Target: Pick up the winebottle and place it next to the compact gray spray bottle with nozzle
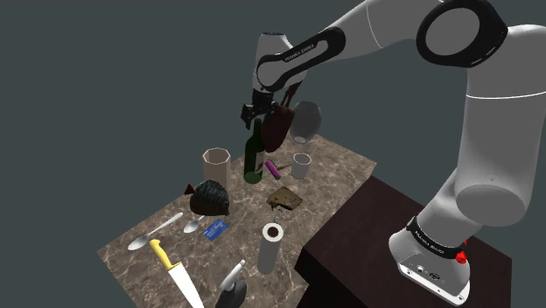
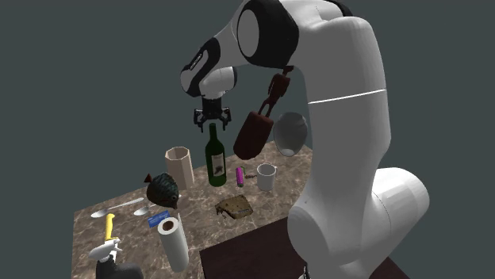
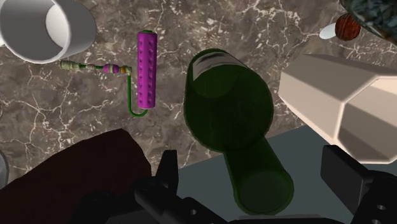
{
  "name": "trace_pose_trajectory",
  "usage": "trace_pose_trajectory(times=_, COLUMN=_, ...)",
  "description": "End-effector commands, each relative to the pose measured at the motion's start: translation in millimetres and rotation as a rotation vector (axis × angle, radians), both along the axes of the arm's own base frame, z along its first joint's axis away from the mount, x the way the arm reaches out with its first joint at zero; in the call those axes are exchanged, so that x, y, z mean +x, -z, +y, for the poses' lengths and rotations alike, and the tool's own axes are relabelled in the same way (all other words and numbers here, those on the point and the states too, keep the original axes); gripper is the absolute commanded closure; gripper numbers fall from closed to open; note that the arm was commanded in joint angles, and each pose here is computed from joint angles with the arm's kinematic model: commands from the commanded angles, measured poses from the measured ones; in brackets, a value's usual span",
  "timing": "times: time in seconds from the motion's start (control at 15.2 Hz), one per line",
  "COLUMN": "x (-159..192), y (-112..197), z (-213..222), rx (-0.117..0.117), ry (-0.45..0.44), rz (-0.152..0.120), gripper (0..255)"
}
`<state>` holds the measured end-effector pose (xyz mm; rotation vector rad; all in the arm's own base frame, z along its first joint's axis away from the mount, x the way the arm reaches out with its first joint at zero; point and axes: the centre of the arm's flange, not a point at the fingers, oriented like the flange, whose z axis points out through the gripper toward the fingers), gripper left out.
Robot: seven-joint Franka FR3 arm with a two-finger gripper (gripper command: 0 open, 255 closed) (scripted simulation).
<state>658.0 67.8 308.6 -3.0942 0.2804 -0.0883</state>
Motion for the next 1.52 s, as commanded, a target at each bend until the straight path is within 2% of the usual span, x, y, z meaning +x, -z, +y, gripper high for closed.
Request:
trace_pose_trajectory(times=0.0, x=0, y=1, z=1, rx=0.0, ry=0.0, rz=0.0, gripper=0)
trace_pose_trajectory(times=0.33, x=0, y=1, z=1, rx=0.0, ry=0.0, rz=0.0, gripper=0)
trace_pose_trajectory(times=0.4, x=0, y=1, z=1, rx=0.0, ry=0.0, rz=0.0, gripper=255)
trace_pose_trajectory(times=0.99, x=0, y=1, z=1, rx=0.0, ry=0.0, rz=0.0, gripper=255)
trace_pose_trajectory(times=1.45, x=0, y=-36, z=1, rx=0.0, ry=0.0, rz=0.0, gripper=255)
